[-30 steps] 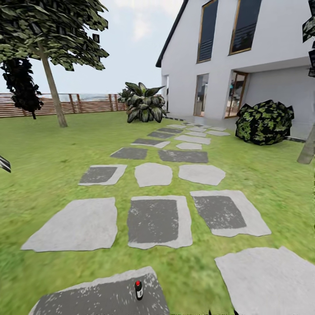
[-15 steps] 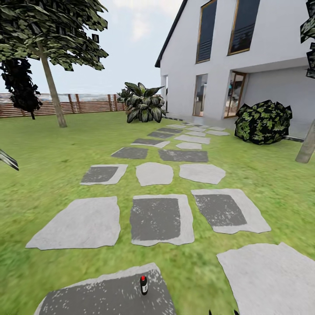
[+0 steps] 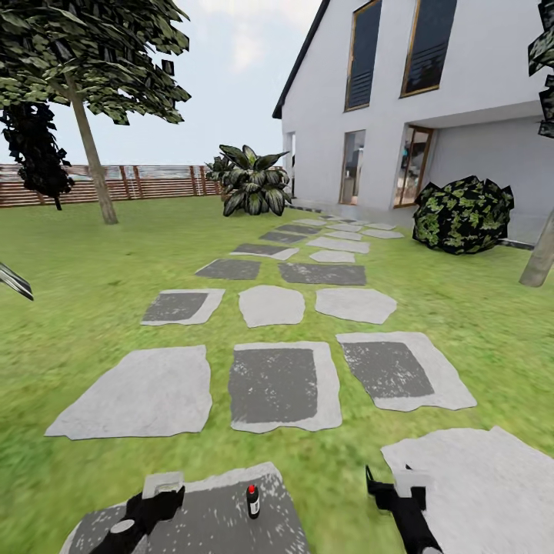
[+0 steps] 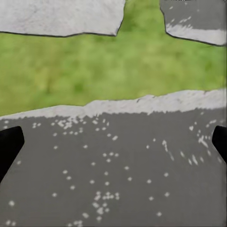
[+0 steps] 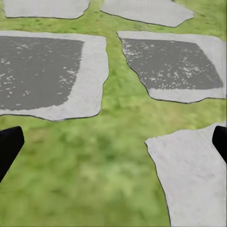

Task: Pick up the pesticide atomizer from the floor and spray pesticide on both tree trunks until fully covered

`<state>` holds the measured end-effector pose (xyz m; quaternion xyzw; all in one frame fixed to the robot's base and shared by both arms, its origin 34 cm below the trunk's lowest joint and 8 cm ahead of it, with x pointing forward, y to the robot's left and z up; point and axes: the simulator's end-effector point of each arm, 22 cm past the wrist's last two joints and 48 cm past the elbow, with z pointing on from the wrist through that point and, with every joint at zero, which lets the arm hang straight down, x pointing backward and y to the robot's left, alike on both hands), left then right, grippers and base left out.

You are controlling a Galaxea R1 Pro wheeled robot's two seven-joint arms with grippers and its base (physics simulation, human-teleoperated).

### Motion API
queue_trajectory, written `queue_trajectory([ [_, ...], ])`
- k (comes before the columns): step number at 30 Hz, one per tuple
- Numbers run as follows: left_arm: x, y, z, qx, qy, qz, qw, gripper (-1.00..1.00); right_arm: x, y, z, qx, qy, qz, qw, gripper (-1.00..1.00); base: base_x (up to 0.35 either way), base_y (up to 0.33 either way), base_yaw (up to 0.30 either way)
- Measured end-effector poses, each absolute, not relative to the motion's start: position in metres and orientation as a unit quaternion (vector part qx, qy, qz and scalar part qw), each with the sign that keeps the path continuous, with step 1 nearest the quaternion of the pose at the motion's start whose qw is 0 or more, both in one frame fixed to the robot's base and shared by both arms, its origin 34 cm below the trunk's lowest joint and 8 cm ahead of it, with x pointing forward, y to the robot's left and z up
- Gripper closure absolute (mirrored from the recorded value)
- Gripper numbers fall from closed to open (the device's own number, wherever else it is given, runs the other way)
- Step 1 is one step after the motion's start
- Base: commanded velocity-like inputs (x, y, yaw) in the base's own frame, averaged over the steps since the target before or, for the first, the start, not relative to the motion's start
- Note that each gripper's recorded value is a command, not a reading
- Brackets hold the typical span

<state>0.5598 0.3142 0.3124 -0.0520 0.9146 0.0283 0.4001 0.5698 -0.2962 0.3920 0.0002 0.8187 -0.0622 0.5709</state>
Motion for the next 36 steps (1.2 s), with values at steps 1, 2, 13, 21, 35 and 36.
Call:
queue_trajectory([
  [1,0.565,0.314,0.316,-0.051,0.915,0.027,0.398,-1.00,0.581,-0.298,0.405,0.001,0.815,-0.064,0.575,-1.00,0.000,0.000,0.000],
  [2,0.568,0.313,0.317,-0.050,0.916,0.027,0.398,-1.00,0.587,-0.299,0.411,0.002,0.813,-0.065,0.578,-1.00,0.000,0.000,0.000],
  [13,0.576,0.317,0.323,-0.043,0.916,0.030,0.397,-1.00,0.620,-0.298,0.465,0.006,0.791,-0.067,0.608,-1.00,0.000,0.000,-0.017],
  [21,0.577,0.318,0.324,-0.042,0.915,0.030,0.399,-1.00,0.619,-0.303,0.464,0.005,0.792,-0.070,0.607,-1.00,0.000,0.000,-0.257],
  [35,0.580,0.317,0.326,-0.042,0.914,0.029,0.402,-1.00,0.619,-0.303,0.463,0.005,0.793,-0.070,0.605,-1.00,-0.050,0.228,-0.299],
  [36,0.580,0.317,0.326,-0.042,0.914,0.029,0.402,-1.00,0.619,-0.303,0.463,0.005,0.793,-0.070,0.605,-1.00,-0.046,0.081,-0.300],
])
